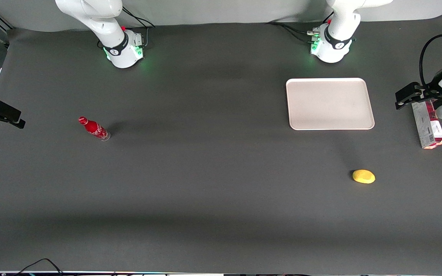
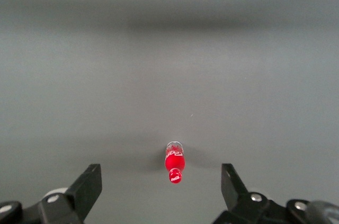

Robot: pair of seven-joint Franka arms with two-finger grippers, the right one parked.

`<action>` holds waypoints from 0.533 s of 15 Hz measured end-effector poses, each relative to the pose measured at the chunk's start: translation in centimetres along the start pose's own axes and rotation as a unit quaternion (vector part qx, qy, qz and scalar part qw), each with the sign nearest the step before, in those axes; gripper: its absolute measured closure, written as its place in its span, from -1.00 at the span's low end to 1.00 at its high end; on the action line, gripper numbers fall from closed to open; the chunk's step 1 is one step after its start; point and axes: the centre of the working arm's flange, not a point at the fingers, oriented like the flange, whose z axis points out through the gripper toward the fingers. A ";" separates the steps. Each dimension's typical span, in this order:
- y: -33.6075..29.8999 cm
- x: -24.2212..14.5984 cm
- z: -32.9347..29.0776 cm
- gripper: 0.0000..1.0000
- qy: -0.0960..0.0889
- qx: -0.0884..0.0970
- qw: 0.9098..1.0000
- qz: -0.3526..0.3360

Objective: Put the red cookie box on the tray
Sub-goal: 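Lower the open left gripper onto the red cookie box and close it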

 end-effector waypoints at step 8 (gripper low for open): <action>-17.6 -1.8 4.0 -1.00 -0.025 0.027 0.999 -0.008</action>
